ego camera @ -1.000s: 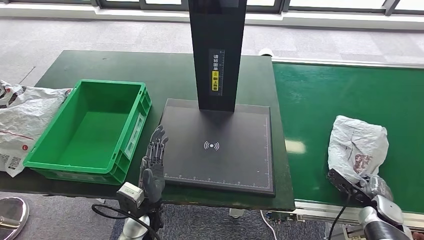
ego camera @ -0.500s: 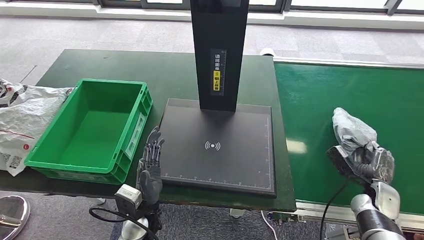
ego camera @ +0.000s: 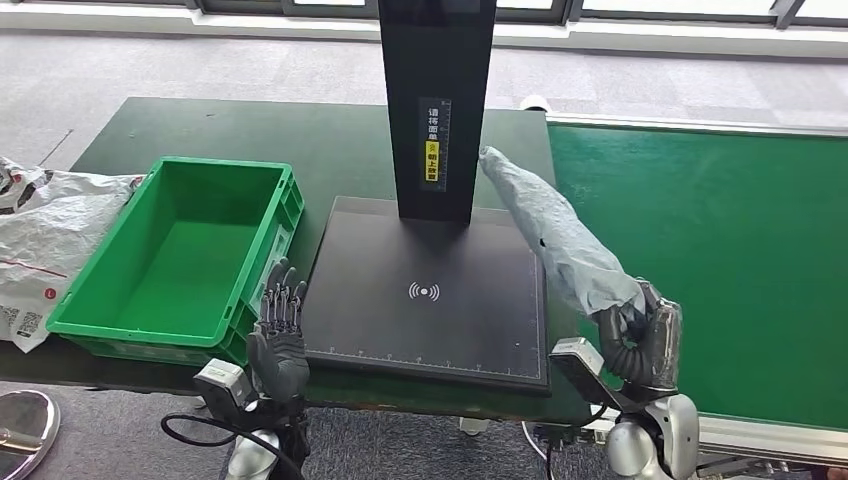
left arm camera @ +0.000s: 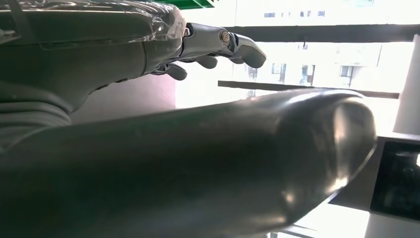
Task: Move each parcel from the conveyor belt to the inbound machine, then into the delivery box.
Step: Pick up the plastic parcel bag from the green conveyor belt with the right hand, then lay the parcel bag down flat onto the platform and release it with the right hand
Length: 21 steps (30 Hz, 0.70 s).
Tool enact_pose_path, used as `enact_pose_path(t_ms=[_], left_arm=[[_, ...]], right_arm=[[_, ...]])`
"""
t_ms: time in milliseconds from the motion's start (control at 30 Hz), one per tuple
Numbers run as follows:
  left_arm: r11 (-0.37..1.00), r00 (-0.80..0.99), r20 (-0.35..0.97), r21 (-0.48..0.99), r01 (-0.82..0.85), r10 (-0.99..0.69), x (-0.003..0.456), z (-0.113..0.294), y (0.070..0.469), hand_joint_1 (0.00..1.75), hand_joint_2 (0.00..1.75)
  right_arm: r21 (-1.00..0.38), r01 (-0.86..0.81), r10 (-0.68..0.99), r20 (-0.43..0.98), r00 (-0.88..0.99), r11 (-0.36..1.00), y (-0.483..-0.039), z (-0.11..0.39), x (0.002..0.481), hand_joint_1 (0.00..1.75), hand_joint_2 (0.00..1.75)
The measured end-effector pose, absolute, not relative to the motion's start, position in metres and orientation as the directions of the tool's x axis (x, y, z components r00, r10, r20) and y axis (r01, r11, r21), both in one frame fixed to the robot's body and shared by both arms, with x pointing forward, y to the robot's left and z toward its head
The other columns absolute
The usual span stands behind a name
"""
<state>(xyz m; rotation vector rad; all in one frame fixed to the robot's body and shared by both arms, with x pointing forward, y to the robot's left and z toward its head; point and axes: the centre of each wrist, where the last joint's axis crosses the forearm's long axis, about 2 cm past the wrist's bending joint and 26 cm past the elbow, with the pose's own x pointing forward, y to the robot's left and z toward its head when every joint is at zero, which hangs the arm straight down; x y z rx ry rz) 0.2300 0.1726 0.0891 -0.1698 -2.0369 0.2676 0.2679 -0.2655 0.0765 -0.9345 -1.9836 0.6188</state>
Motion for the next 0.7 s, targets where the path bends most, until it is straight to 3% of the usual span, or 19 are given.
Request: enact_pose_path(t_ms=[300, 700], left_arm=[[0.971, -0.454, 0.864, -0.241, 0.011, 0.219, 0.231, 0.084, 0.171, 0.00, 0.00], [0.972, -0.421, 0.880, -0.235, 0.017, 0.220, 0.232, 0.080, 0.168, 0.00, 0.00]], right_arm=[[-0.497, 0.138, 0.467, 0.636, -0.614, 0.857, -0.170, 0.098, 0.255, 1.75, 1.75], [-0.523, -0.061, 0.438, 0.768, -0.468, 0.850, -0.130, 0.060, 0.291, 1.75, 1.75]])
